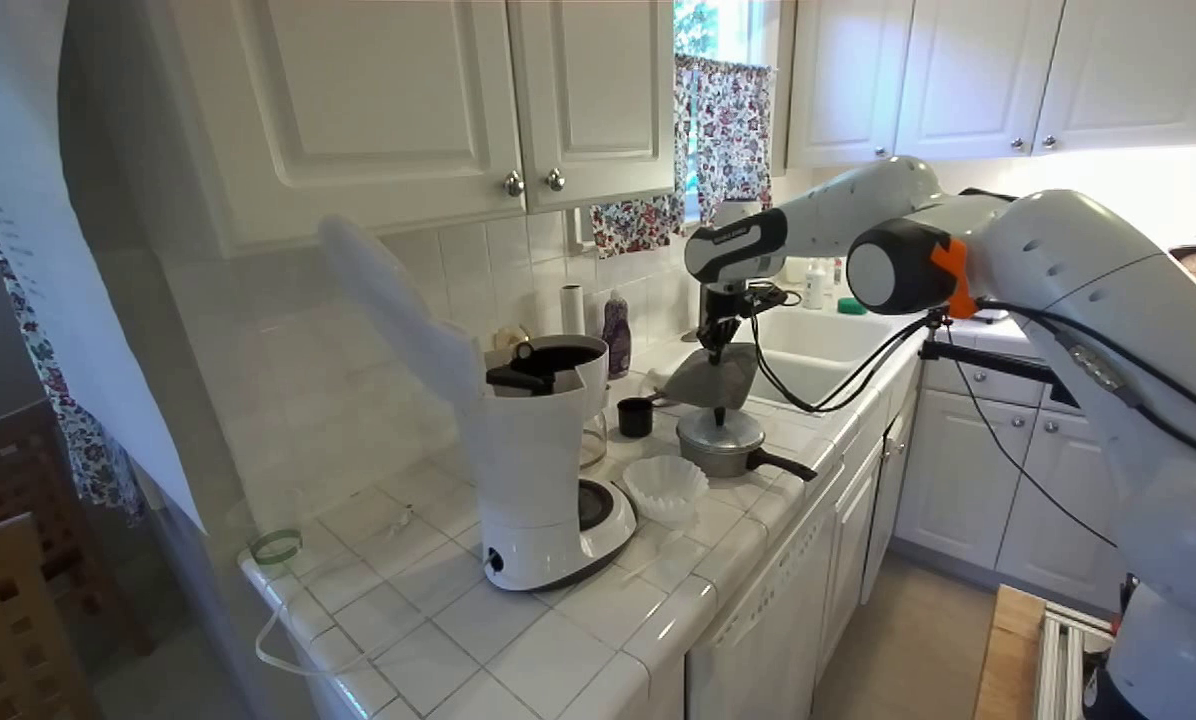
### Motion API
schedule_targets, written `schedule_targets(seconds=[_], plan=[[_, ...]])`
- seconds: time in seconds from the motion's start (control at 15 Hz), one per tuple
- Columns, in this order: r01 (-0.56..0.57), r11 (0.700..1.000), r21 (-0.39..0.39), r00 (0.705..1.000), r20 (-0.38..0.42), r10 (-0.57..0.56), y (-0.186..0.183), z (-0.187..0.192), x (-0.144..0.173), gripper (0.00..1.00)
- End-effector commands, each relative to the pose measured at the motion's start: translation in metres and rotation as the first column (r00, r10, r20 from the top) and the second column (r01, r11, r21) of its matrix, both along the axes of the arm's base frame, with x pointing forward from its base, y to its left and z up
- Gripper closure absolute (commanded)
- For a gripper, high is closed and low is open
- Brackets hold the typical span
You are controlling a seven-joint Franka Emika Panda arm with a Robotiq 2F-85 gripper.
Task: Use the grey mat to remove the lid from the pot
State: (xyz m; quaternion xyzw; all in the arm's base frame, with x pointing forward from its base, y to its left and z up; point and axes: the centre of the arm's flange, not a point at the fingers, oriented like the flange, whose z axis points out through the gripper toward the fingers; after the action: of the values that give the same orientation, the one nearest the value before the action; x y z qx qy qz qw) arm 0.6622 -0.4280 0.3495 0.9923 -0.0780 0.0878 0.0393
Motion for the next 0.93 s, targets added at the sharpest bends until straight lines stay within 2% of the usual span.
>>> schedule_targets(seconds=[0.0,0.47,0.87], plan=[[0.002,1.000,-0.017,1.000,-0.007,-0.002,0.020,0.015,-0.020,1.00],[0.011,0.999,-0.042,1.000,-0.003,-0.011,0.040,0.037,-0.030,1.00],[0.047,0.996,-0.078,0.996,-0.069,-0.052,0.046,0.039,-0.042,1.00]])
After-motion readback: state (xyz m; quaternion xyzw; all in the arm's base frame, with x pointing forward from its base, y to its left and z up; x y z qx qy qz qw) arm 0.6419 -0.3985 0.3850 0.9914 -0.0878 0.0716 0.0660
